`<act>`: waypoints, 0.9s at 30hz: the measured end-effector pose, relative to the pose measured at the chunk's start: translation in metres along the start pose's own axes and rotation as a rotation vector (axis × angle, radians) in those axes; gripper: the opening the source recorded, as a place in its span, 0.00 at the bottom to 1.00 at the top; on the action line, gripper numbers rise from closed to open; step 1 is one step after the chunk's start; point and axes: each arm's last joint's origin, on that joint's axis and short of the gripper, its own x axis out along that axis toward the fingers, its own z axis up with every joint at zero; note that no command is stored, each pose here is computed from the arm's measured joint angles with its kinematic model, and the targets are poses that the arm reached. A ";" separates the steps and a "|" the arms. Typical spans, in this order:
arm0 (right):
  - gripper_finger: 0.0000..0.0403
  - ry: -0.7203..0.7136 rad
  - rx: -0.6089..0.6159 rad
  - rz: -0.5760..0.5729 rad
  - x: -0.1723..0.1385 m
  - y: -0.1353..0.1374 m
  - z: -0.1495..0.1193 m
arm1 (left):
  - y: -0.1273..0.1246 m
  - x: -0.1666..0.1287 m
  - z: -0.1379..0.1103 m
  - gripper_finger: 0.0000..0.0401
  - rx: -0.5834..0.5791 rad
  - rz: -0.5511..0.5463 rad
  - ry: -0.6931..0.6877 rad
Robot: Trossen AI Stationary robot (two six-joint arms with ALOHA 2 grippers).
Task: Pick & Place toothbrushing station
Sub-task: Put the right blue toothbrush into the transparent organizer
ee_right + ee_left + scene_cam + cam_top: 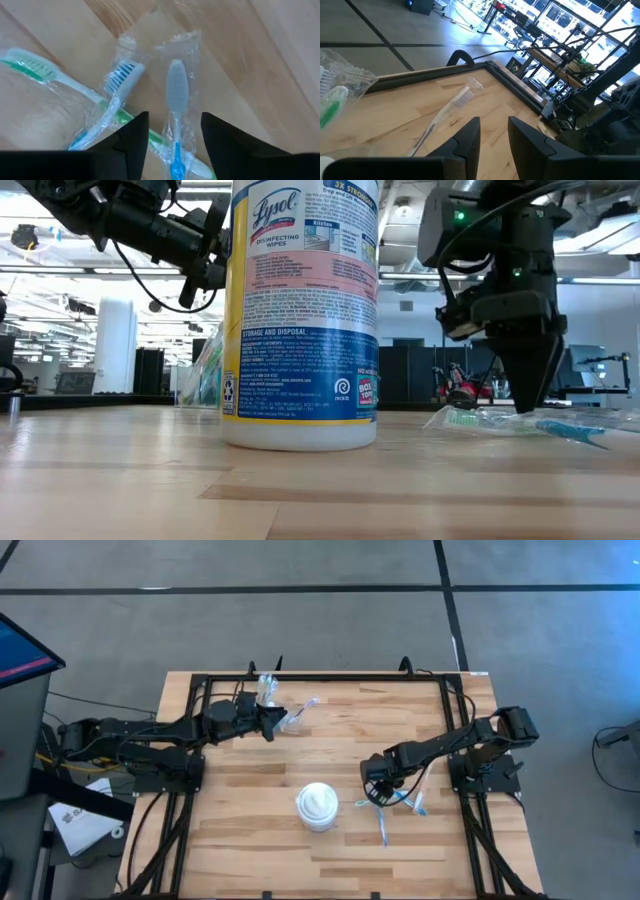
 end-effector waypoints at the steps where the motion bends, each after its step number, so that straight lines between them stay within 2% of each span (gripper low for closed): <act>1: 0.41 -0.004 0.001 0.002 0.000 0.000 0.000 | 0.000 0.000 0.000 0.24 0.000 0.000 0.000; 13: 0.02 -0.008 0.002 0.007 0.000 0.001 0.001 | 0.000 0.000 0.000 0.24 0.000 0.000 0.000; 21: 0.01 0.010 -0.018 0.020 -0.002 0.001 0.000 | 0.000 0.000 0.000 0.24 0.000 0.000 0.000; 27: 0.01 -0.062 -0.030 0.054 -0.025 0.003 0.011 | 0.000 0.000 0.000 0.24 0.000 0.000 0.000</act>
